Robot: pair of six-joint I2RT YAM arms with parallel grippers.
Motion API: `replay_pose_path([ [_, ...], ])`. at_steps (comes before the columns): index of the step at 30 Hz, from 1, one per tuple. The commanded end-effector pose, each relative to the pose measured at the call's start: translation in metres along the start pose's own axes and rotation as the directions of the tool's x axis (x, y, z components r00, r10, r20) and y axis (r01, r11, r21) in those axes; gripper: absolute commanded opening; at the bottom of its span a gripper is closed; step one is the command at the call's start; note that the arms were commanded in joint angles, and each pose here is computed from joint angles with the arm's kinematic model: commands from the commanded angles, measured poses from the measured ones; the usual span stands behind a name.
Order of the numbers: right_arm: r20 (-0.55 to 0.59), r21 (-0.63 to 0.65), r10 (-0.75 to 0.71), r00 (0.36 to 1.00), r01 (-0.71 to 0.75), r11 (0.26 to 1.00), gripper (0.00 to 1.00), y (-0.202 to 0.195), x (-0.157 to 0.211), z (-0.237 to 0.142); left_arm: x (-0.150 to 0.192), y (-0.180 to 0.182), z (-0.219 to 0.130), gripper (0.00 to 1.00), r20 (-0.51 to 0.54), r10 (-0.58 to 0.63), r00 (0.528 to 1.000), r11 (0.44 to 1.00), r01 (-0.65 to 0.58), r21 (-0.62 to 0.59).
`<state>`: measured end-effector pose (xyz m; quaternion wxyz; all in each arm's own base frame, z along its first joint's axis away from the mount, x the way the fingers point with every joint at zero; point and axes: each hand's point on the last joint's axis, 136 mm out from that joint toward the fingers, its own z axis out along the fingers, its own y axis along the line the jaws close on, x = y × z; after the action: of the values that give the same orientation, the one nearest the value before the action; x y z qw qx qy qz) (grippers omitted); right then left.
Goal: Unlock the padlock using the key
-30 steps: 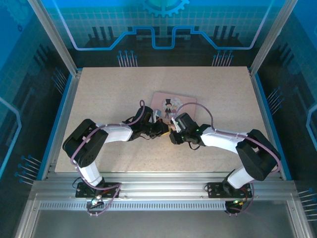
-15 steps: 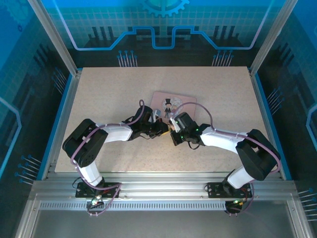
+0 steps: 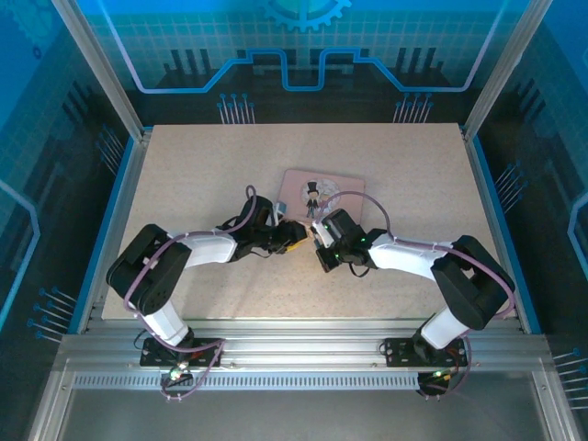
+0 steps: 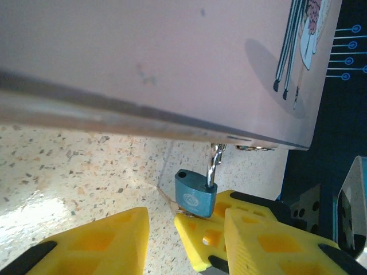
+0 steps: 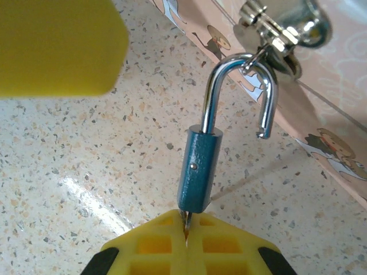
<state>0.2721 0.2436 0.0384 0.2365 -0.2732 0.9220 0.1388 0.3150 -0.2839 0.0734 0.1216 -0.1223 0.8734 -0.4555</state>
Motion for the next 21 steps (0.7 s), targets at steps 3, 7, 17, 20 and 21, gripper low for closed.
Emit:
replay_pose_path([
  [3, -0.016, 0.048, -0.046, 0.999, 0.047, 0.998, 0.00, -0.010, -0.003, -0.005, -0.005, 0.000, -0.011, 0.41, 0.029, 0.003, 1.000, 1.000, -0.003, -0.006],
  [7, -0.044, 0.077, -0.106, 0.993, 0.110, 0.991, 0.00, -0.012, -0.002, -0.006, -0.007, 0.000, -0.015, 0.47, 0.039, 0.015, 0.999, 1.000, -0.015, -0.009],
  [17, -0.070, 0.091, -0.183, 0.981, 0.189, 0.978, 0.00, -0.013, -0.004, -0.008, -0.003, 0.004, -0.024, 0.99, 0.039, 0.038, 0.999, 0.999, -0.037, -0.036],
  [20, -0.042, 0.076, -0.211, 0.977, 0.214, 0.974, 0.00, -0.008, -0.020, -0.012, 0.000, 0.006, -0.028, 0.99, 0.037, 0.050, 0.998, 0.998, -0.048, -0.048],
  [21, -0.043, 0.070, -0.222, 0.974, 0.224, 0.972, 0.00, -0.006, -0.022, -0.012, 0.001, 0.006, -0.030, 0.99, 0.035, 0.053, 0.998, 0.997, -0.051, -0.052],
])
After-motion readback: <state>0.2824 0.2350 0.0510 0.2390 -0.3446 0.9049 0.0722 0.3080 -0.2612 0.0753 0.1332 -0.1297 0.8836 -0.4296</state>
